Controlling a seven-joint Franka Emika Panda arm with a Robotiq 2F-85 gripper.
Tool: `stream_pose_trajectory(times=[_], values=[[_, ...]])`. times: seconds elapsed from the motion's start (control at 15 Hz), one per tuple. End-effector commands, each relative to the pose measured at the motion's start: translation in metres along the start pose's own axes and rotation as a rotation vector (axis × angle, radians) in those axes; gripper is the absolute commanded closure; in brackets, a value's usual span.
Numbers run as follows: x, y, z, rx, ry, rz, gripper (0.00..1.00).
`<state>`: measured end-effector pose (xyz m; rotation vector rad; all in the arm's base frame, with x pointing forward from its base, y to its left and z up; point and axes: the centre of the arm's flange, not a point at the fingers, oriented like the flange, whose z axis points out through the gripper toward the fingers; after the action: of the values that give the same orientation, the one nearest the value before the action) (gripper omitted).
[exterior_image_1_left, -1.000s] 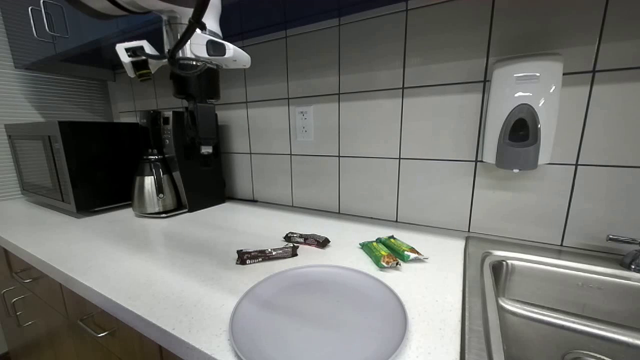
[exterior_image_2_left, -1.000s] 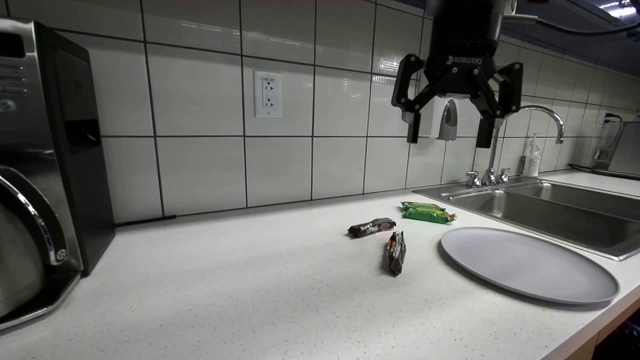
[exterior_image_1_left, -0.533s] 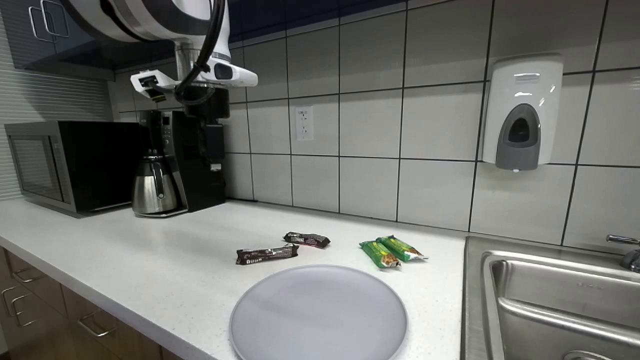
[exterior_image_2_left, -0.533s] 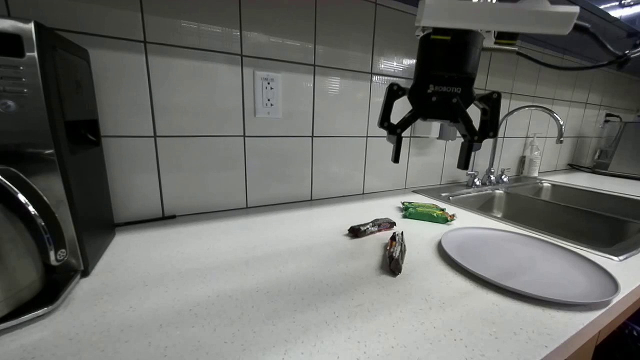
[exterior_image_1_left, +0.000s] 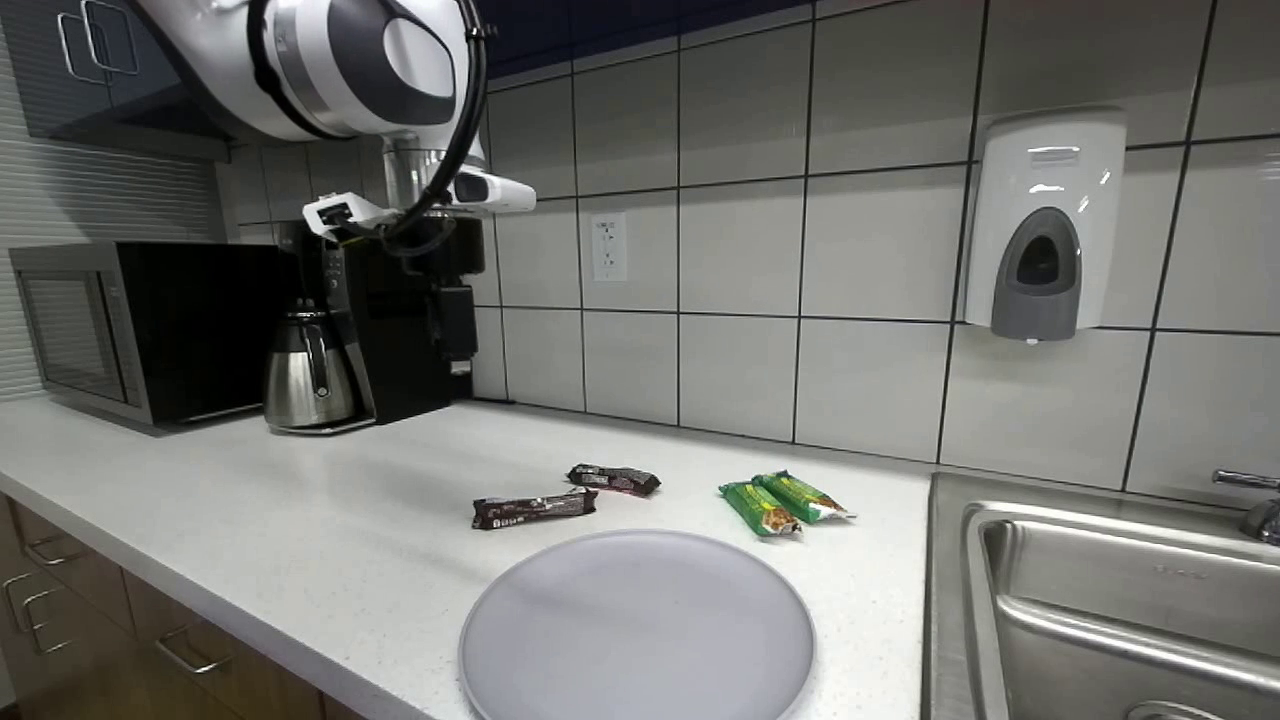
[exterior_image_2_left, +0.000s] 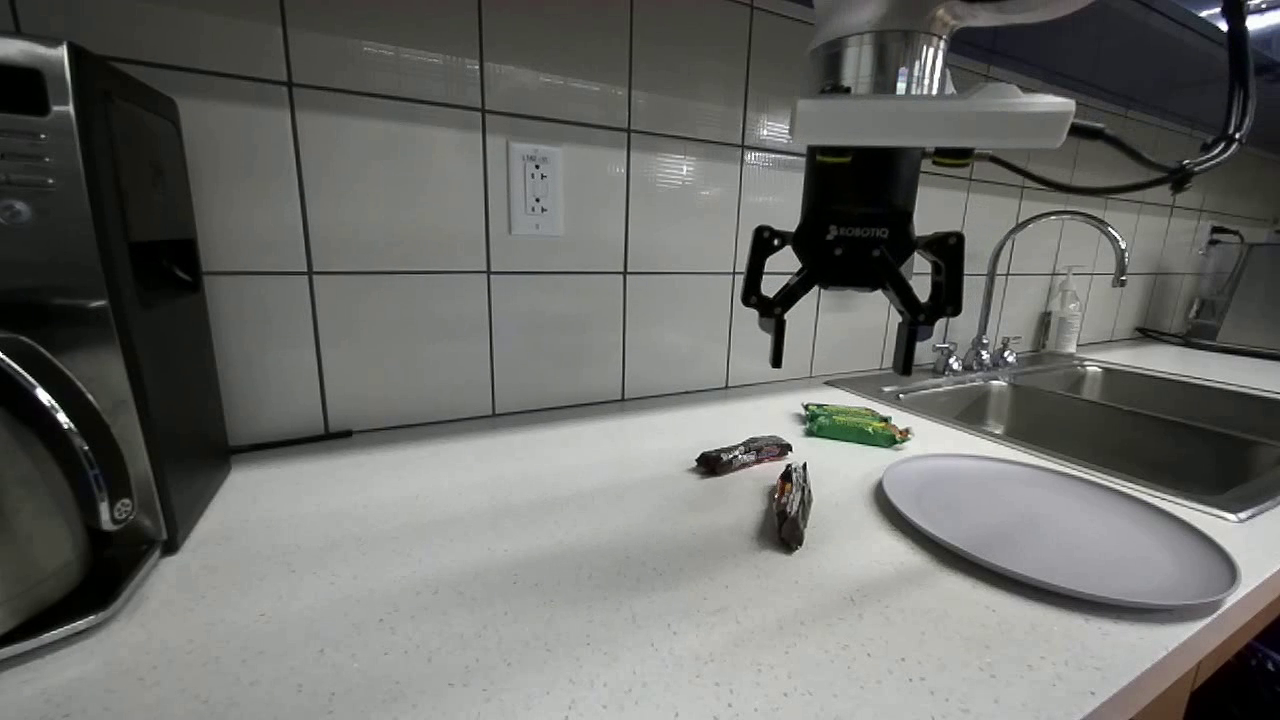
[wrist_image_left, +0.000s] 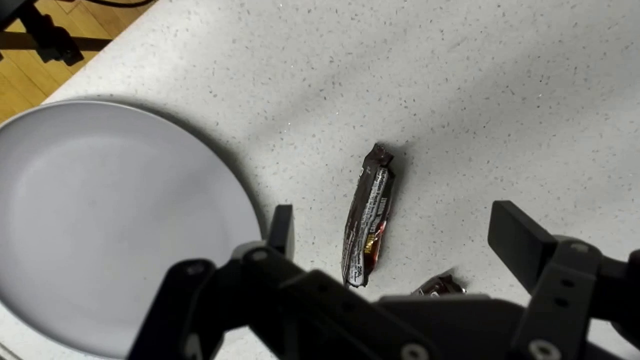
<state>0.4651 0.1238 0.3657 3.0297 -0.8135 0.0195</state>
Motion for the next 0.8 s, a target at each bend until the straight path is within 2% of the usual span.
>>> stream_pose_trajectory(times=[0.0, 0.73], values=[[0.024, -0.016, 0.009, -0.021, 0.006, 0.030, 0.00], [0.067, -0.023, 0.051, -0.042, -0.044, 0.075, 0.00]])
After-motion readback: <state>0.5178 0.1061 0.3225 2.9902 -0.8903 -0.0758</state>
